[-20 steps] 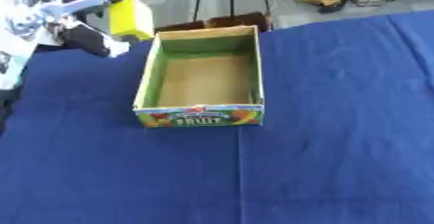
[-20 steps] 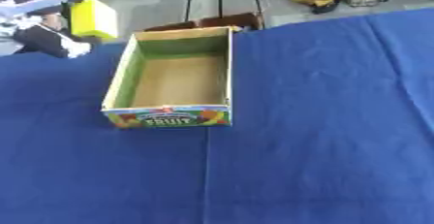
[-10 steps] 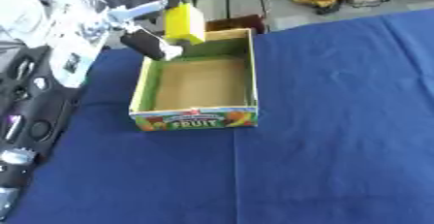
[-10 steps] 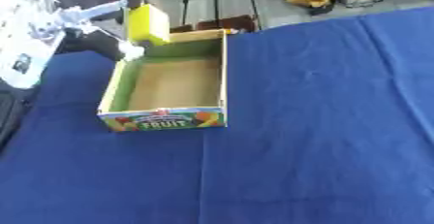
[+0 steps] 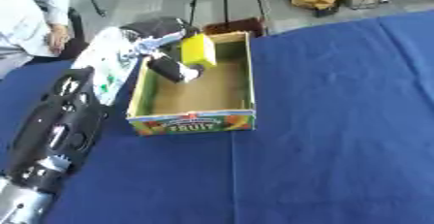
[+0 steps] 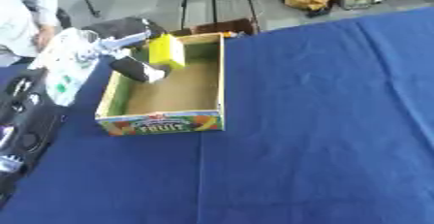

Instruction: Pick up objects on the table and place them in the box.

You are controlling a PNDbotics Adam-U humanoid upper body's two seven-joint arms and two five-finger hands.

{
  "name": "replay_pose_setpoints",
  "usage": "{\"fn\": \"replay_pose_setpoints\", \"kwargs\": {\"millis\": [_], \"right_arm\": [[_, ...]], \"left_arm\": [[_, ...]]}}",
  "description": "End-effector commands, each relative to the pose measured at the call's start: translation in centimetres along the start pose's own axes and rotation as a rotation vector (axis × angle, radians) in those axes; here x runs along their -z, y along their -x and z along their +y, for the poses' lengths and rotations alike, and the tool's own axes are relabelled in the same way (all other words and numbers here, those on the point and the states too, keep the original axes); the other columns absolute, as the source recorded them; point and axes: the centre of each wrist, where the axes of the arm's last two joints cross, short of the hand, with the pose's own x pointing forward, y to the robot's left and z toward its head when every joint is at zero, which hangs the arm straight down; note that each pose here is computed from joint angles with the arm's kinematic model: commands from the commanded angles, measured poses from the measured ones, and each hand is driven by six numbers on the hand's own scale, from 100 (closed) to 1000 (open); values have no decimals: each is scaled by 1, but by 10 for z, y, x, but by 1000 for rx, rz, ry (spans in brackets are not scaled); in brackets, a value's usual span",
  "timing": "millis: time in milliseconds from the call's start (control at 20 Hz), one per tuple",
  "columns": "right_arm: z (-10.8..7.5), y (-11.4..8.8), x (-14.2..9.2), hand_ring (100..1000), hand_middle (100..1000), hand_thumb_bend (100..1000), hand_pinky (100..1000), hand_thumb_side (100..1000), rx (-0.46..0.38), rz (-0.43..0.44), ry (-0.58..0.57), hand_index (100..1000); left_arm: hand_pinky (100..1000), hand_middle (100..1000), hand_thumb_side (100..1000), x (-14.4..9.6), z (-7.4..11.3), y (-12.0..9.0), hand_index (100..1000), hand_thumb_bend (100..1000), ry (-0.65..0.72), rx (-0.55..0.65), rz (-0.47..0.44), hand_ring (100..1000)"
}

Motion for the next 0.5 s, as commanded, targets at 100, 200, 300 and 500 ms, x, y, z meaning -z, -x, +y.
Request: {"fn": "replay_pose_setpoints", "kwargs": {"millis": [100,200,300,500], "right_arm": [[-2,-4,8,723,583,100,725,944,7,-34,2,794],[-2,-4,8,724,582,100,725,944,9,-33,3,794],[-2,-4,8,724,582,100,726,944,11,-33,4,794],[-2,-4,8,724,580,100,726,945,12,-32,5,789]], "left_arm": [[592,605,451,5,5,2,761,100,20,65,31,767],[603,625,456,7,2,1,797,100,35,86,39,778],[626,678,469,9,1,0,851,100,52,118,55,807],[743,865,487,11,0,-2,1000,100,101,177,86,922]]}}
